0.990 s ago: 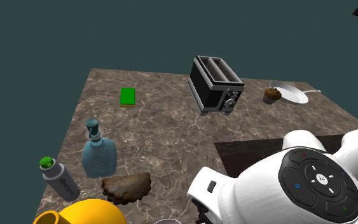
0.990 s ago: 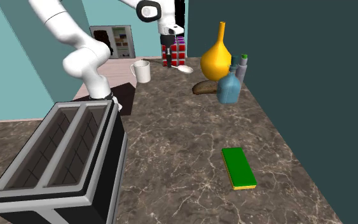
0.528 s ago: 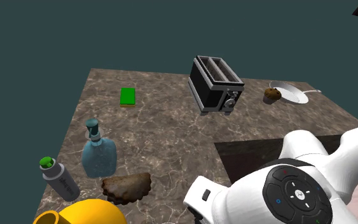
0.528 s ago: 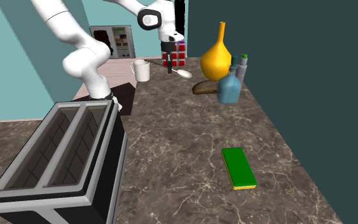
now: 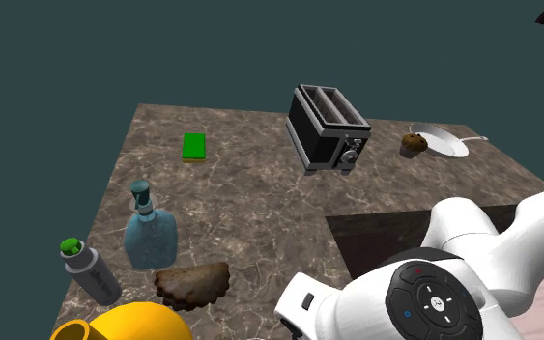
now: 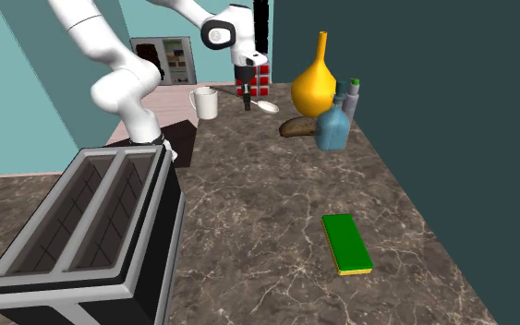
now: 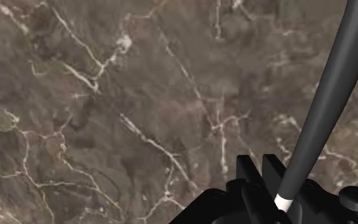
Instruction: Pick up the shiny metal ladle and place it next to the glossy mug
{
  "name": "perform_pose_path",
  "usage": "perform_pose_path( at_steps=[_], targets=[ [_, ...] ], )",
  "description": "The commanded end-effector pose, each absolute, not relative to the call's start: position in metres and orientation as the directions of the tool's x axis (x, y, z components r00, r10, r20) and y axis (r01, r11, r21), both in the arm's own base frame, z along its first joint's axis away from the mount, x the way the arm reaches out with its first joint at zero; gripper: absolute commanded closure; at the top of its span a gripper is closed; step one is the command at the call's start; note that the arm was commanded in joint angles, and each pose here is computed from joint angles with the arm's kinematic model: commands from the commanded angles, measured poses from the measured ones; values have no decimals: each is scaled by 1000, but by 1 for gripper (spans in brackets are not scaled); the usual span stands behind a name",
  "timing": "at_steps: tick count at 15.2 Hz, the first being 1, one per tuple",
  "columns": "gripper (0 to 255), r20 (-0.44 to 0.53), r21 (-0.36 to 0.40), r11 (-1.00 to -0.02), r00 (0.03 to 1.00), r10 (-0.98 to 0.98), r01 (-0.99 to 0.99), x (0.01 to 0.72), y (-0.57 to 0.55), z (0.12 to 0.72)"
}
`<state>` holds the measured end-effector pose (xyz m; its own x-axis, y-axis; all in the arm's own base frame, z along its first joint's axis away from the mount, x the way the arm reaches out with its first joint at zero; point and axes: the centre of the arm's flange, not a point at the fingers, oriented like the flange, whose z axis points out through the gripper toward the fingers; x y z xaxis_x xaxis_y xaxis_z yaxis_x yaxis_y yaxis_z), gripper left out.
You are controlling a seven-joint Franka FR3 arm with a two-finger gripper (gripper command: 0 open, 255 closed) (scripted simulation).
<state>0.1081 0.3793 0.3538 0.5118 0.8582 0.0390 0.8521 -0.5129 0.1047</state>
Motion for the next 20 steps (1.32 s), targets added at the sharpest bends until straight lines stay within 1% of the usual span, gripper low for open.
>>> perform_pose_path(
  at_steps=[1,2,3,8,12,20],
  targets=[
    [255,26,105,-511,512,859,853,108,377,350],
    [255,26,105,-511,512,859,853,108,377,350],
    [0,26,105,-511,512,859,853,108,378,349],
    [0,26,105,-511,512,859,853,108,377,350],
    [0,26,105,-511,512,859,853,102,378,399],
    [0,26,105,-511,512,859,853,102,378,399]
  ],
)
